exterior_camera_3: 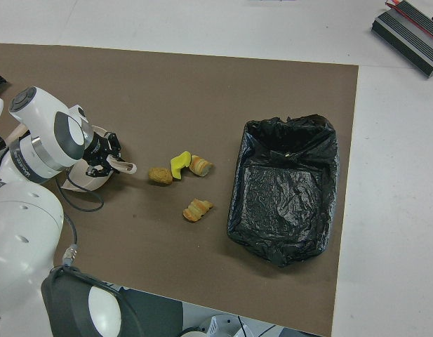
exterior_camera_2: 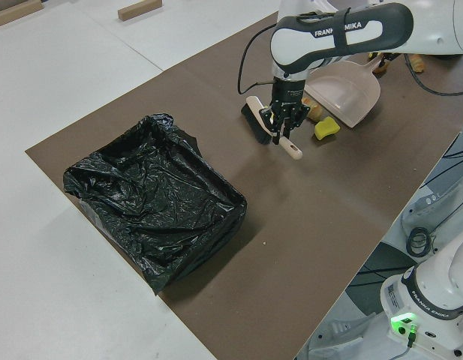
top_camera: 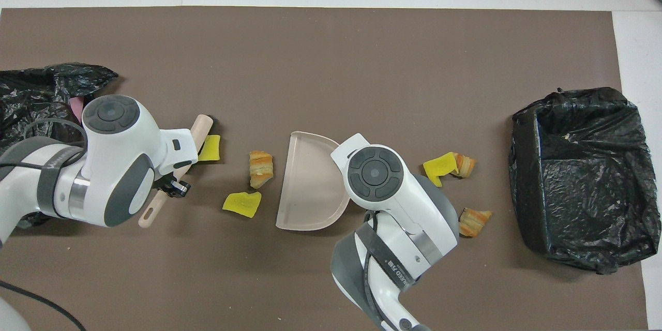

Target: Sweep and dump trash in bin

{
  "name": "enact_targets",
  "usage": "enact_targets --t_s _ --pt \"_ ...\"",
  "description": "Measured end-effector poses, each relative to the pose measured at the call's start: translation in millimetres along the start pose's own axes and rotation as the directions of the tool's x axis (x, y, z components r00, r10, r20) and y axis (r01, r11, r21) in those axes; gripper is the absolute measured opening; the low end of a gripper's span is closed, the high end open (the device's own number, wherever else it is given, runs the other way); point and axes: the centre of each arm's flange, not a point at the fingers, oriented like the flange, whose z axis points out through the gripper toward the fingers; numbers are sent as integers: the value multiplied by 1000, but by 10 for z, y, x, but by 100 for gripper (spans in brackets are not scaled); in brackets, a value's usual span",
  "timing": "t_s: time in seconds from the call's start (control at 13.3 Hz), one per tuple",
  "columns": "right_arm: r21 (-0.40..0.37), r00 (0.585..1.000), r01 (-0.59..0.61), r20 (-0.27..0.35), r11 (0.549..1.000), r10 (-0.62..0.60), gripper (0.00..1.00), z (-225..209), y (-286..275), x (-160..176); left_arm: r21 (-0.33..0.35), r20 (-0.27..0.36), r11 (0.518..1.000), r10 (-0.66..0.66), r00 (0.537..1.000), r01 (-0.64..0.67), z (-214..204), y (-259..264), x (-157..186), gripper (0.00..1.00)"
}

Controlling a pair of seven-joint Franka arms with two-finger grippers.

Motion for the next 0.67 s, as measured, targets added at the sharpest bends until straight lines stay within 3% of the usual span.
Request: enact_targets --t_s 0.3,0.67 --pt "0 1000 0 0 1000 0 32 3 -1 -1 -18 13 999 -38 999 39 49 626 -149 26" --pt "1 1000 0 1 1000 0 32 5 -2 -1 -182 22 976 -118 993 120 9 1287 -121 26"
